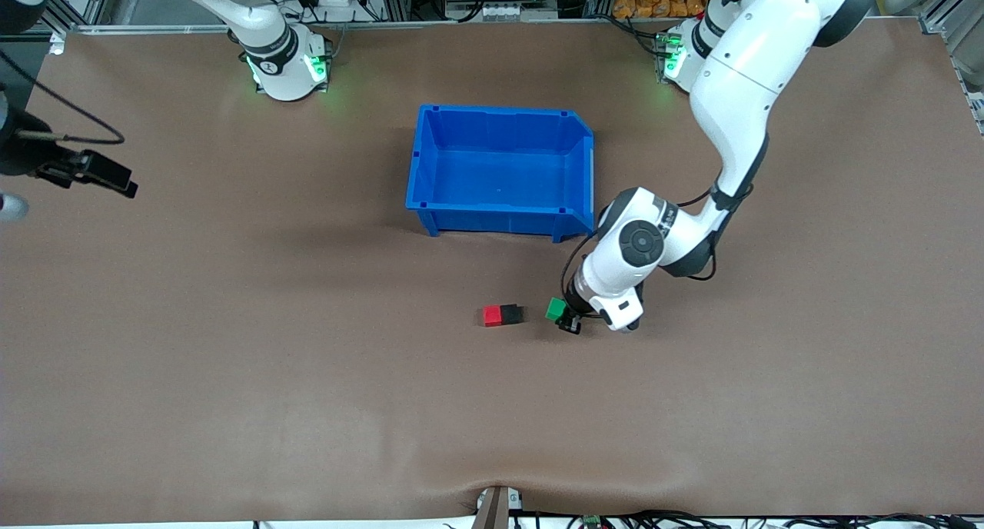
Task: Attach green and red cubes to black cube
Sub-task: 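Withdraw the right gripper while the left gripper carries the green cube over, then press the green cube against the black cube with the left gripper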
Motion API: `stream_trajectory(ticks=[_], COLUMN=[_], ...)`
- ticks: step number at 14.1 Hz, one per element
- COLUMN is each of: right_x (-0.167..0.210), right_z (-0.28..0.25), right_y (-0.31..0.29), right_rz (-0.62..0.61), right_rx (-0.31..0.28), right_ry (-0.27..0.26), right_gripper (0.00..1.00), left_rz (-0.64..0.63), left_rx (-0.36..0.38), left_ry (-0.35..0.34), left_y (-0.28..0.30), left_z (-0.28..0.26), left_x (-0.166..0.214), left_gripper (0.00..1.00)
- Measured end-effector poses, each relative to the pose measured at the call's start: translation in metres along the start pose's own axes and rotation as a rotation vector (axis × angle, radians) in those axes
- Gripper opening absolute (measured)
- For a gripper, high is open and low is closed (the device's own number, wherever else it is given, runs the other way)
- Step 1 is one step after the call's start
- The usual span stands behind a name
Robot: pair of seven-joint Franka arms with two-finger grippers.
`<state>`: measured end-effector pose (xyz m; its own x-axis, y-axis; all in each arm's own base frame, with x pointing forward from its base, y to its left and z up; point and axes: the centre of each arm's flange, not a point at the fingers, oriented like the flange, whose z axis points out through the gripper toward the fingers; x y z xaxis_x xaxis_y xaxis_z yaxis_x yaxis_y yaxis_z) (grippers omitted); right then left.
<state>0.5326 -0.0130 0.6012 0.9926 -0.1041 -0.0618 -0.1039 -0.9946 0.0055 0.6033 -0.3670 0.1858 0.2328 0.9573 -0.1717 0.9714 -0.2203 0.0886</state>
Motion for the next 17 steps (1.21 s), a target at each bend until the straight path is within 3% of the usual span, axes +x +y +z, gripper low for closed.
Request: stream_trajectory(ticks=[3,9,17], right_x=[-0.024,-0.010,-0.005], right_z=[0.001,-0.059,-0.059], right_y=[0.006,-0.001,0.012], right_rz=[-0.047,-0.062,-0.196], right_rx=[0.009,0.002,-0.008], right_ry=[0.018,0.096,0.057], right_gripper=[1.00,1.00,1.00], left_rz=[-0.079,-0.233,-0.342], left_rx=[0.013,-0.009,-0.014], left_ry=[0.031,0.029,0.027], left_y=[0.002,0.013,0.015], left_z=[0.010,0.014,0.014], left_x=[-0.014,-0.025,-0.029], left_gripper=[0.40,0.40,0.40])
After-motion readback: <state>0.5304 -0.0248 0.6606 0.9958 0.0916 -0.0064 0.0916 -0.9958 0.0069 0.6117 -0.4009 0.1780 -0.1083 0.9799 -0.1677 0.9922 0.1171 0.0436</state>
